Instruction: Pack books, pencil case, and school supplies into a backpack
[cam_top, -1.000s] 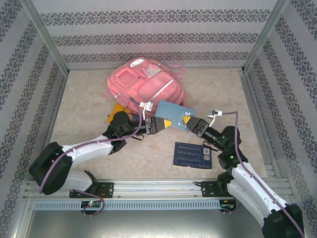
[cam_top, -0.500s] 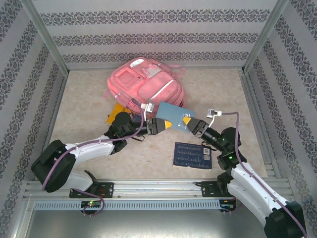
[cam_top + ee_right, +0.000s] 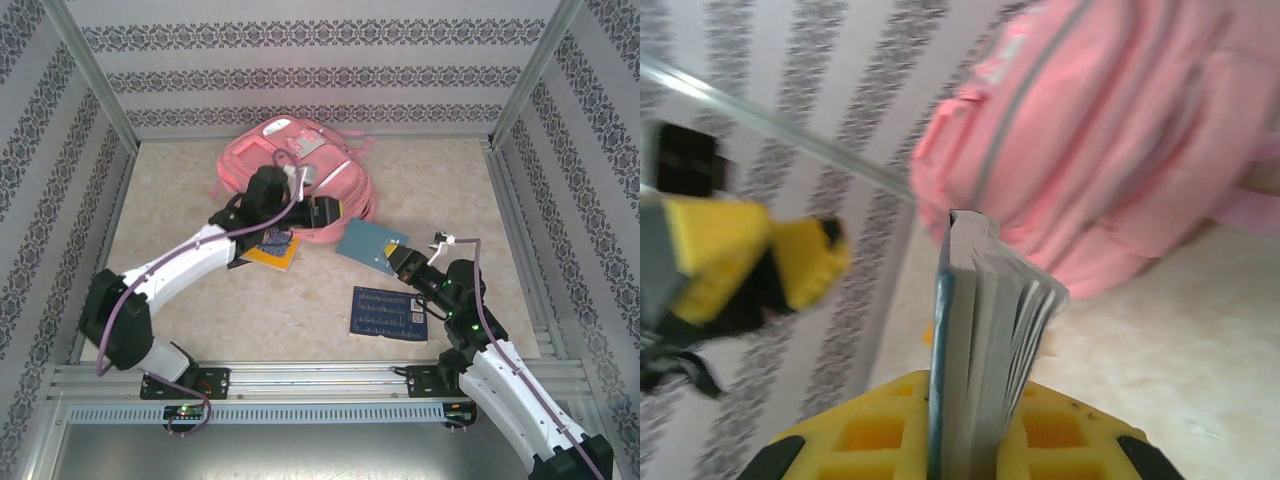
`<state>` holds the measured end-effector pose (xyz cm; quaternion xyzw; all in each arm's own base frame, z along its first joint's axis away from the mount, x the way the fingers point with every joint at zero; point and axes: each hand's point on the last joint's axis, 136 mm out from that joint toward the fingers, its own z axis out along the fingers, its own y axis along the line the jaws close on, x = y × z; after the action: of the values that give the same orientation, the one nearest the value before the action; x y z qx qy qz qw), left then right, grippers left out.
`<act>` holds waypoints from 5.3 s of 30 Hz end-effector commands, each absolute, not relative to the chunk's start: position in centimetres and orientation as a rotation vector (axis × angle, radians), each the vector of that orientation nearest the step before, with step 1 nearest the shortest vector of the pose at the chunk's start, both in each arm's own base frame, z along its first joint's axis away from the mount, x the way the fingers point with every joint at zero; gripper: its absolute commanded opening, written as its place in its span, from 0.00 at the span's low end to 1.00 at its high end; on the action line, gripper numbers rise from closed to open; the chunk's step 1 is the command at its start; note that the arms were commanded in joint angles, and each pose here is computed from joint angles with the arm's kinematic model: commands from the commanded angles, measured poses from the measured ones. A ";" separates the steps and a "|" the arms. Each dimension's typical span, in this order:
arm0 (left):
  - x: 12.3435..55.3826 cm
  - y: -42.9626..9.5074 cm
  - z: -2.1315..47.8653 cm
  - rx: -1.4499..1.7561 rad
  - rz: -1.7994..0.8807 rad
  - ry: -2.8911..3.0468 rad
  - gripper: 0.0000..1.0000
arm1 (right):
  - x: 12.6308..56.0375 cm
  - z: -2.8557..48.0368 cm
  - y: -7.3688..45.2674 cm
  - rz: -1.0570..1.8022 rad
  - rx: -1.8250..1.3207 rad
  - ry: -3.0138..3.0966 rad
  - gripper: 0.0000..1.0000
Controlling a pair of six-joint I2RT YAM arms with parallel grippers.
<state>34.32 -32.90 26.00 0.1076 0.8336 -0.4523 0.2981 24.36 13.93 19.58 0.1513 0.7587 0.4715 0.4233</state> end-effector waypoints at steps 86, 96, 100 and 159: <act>50.0 -30.8 35.5 0.398 -1.531 2.109 0.00 | 45.6 12.7 24.4 1.270 0.603 2.136 0.25; 51.7 -31.6 29.7 0.343 -1.499 2.224 0.00 | 37.9 13.3 17.1 0.849 0.552 2.259 0.76; 51.5 -32.7 27.0 0.345 -1.475 2.285 0.00 | 33.8 13.0 14.8 0.758 0.535 2.343 0.77; 28.4 -41.8 7.5 0.660 -1.075 2.787 0.59 | 18.6 7.1 6.7 0.503 1.088 2.565 0.39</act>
<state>27.62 -41.09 7.35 0.1991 0.9089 -0.3658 0.0204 23.60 7.48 11.18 0.3026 0.8985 0.1940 0.2522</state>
